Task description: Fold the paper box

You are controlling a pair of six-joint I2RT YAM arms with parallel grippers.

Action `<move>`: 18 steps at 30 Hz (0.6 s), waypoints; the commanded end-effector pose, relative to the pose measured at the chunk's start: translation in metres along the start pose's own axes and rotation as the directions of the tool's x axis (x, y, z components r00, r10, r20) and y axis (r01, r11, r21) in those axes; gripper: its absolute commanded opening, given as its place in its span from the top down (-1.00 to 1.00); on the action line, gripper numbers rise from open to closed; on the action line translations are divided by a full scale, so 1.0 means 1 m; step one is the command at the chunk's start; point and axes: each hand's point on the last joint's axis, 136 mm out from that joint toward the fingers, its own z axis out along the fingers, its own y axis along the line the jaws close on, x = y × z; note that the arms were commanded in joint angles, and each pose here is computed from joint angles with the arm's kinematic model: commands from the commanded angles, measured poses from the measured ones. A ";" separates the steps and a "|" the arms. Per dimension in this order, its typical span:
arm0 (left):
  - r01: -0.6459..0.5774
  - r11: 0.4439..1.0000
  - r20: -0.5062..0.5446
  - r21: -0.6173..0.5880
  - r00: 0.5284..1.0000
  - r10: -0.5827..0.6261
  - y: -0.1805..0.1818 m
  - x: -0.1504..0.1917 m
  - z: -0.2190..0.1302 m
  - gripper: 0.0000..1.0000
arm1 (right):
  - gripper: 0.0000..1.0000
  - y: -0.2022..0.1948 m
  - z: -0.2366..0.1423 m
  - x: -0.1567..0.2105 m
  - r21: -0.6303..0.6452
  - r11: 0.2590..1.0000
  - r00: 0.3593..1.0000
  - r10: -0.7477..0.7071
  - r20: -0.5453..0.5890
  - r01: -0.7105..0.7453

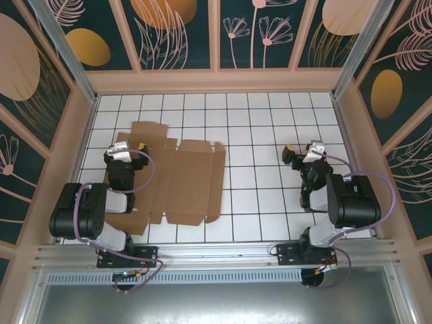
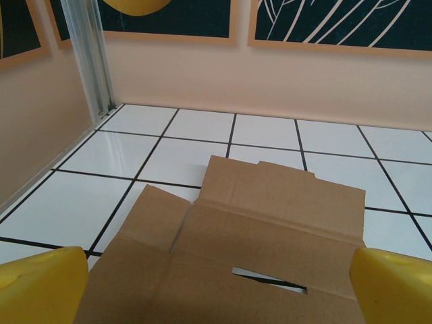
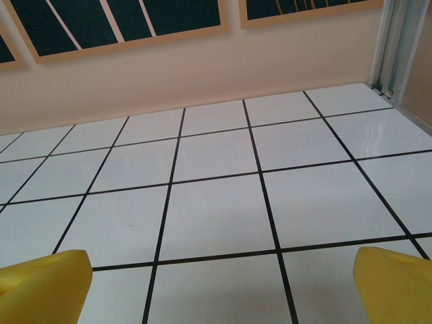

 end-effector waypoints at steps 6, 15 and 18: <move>-0.003 1.000 0.040 0.013 0.999 0.002 -0.002 -0.011 0.000 -0.97 | -0.98 -0.002 0.004 -0.010 0.013 1.000 0.999 -0.016 0.029 0.016; 0.101 0.989 0.152 -0.111 0.985 -0.084 0.015 -0.096 -0.024 -0.97 | -0.98 0.070 -0.017 -0.098 -0.127 0.985 0.978 -0.090 0.188 0.115; 0.274 0.962 0.202 0.020 0.941 -0.272 -0.009 -0.145 -0.037 -0.98 | -0.98 0.128 -0.025 -0.142 -0.233 0.969 0.978 -0.031 0.208 0.080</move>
